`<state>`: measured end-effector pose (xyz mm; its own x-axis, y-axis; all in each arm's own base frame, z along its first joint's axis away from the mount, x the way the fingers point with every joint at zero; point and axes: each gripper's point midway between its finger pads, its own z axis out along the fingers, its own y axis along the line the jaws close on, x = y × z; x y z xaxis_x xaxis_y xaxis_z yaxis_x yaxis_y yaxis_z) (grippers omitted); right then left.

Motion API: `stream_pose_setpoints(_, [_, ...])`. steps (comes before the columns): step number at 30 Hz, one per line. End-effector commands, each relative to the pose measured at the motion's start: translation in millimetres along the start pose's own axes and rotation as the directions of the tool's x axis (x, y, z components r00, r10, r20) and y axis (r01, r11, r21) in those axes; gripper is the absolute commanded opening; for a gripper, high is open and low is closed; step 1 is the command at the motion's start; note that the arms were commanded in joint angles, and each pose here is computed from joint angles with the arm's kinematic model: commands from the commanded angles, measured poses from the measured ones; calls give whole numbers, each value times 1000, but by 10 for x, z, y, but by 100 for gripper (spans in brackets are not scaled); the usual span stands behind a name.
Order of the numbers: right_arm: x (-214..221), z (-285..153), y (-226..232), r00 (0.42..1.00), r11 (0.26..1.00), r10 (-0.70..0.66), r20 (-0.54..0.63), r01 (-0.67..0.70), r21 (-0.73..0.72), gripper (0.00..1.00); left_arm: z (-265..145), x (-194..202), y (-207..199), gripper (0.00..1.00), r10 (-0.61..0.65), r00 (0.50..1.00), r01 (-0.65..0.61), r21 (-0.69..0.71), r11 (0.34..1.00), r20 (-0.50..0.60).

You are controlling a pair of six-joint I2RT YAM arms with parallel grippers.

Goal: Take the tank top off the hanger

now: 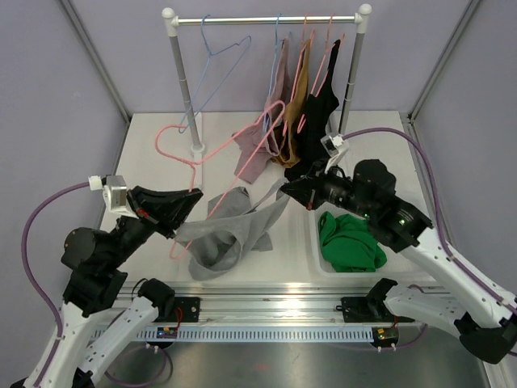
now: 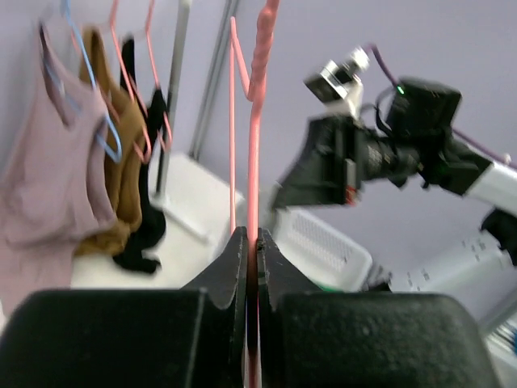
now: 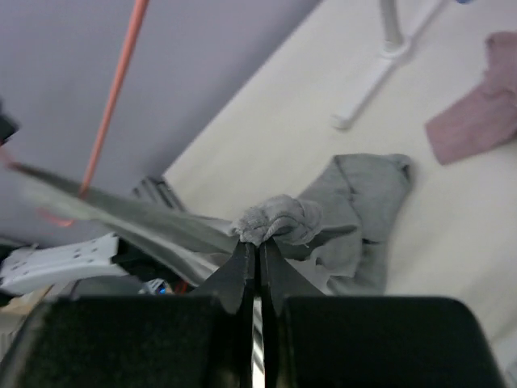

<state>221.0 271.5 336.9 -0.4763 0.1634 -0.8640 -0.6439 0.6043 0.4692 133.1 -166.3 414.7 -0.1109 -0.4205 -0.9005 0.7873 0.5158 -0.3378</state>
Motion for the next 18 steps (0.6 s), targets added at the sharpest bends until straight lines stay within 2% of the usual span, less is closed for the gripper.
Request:
stream_pose_setpoints(1, [-176, -390, 691, 1000, 946, -31, -1, 29, -324, 0, 131, -850, -187, 0, 133, 925, -160, 48, 986, 357])
stream_pose_setpoints(3, [-147, -592, 946, 996, 897, -58, -62, 25, -441, 0, 211, -1040, -187, 0, 200, 888, -230, 24, 973, 415])
stream_pose_setpoints(6, [-112, -753, 1074, 992, 867, -68, -103, 7, -498, 0, 353, -1295, -93, 0, 238, 854, -245, -47, 968, 462])
stream_pose_setpoints(9, [-103, -860, 1061, 991, 874, -91, -97, 33, -485, 0, 410, -1489, 171, 0, 226, 839, -154, -183, 971, 494])
stream_pose_setpoints(13, [-68, -1053, 1263, 986, 790, -141, -91, 57, -610, 0, 409, -1470, 304, 0, 246, 802, -146, -220, 964, 545])
stream_pose_setpoints(17, [-92, -1009, 1095, 983, 851, -171, -70, 112, -513, 0, 350, -1425, 455, 0, 240, 794, -96, -275, 957, 558])
stream_pose_setpoints(18, [-97, -1002, 1048, 983, 869, -169, -76, 112, -483, 0, 366, -1401, 489, 0, 235, 818, -84, -295, 952, 525])
